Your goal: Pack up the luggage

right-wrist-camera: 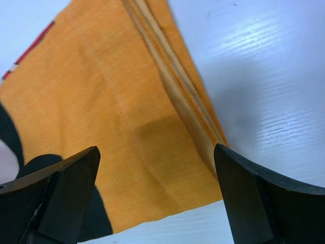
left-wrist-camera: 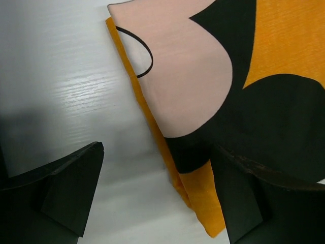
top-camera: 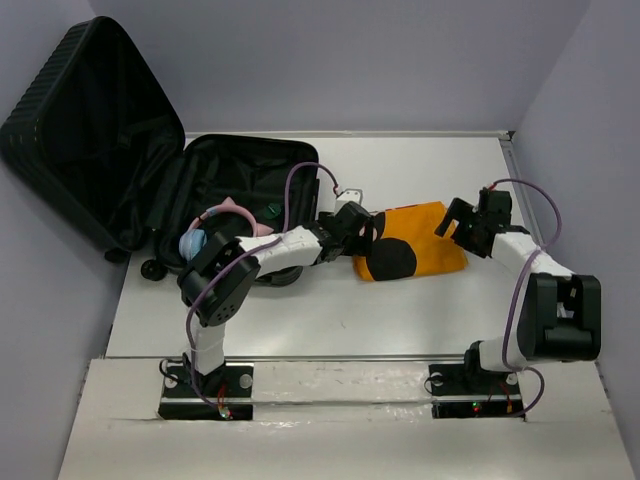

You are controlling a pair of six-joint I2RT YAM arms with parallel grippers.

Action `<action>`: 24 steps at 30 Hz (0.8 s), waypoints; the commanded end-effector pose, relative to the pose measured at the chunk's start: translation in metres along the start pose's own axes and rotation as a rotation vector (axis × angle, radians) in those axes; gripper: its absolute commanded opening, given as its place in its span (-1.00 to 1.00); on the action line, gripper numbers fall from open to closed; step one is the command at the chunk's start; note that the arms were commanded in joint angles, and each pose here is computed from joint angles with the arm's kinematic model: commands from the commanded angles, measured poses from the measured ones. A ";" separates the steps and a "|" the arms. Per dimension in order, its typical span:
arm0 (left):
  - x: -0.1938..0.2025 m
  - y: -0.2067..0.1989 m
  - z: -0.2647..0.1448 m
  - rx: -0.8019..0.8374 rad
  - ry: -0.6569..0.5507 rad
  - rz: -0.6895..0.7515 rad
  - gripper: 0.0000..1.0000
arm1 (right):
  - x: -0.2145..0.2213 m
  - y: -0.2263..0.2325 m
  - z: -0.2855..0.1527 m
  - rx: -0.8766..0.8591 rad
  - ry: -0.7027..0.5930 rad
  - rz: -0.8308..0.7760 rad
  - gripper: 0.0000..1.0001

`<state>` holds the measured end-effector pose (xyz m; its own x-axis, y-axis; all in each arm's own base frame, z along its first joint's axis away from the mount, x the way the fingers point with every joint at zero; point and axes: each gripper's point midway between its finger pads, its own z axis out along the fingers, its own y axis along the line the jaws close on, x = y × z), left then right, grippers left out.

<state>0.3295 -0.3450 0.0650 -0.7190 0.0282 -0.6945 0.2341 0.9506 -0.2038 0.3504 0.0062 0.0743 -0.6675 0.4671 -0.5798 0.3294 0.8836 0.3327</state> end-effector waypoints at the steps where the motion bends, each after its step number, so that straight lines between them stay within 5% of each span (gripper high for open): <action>1: -0.017 -0.006 0.013 -0.033 -0.054 -0.032 0.93 | -0.030 -0.011 0.013 0.053 -0.072 0.012 0.99; 12: 0.009 -0.013 0.043 -0.014 0.014 -0.053 0.69 | 0.000 -0.001 0.050 -0.047 0.092 0.025 0.98; 16: 0.009 -0.016 0.051 -0.002 0.004 -0.066 0.53 | 0.011 0.014 0.051 -0.147 0.133 0.032 0.77; 24: 0.014 -0.019 0.054 0.043 -0.019 -0.111 -0.45 | 0.038 0.048 0.045 -0.350 0.211 0.070 0.02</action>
<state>0.3526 -0.3748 0.0278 -0.7292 -0.0392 -0.6832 0.1933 0.9459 -0.2606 0.3797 0.0355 0.0361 -0.7430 0.4855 -0.4606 0.2308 0.8319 0.5047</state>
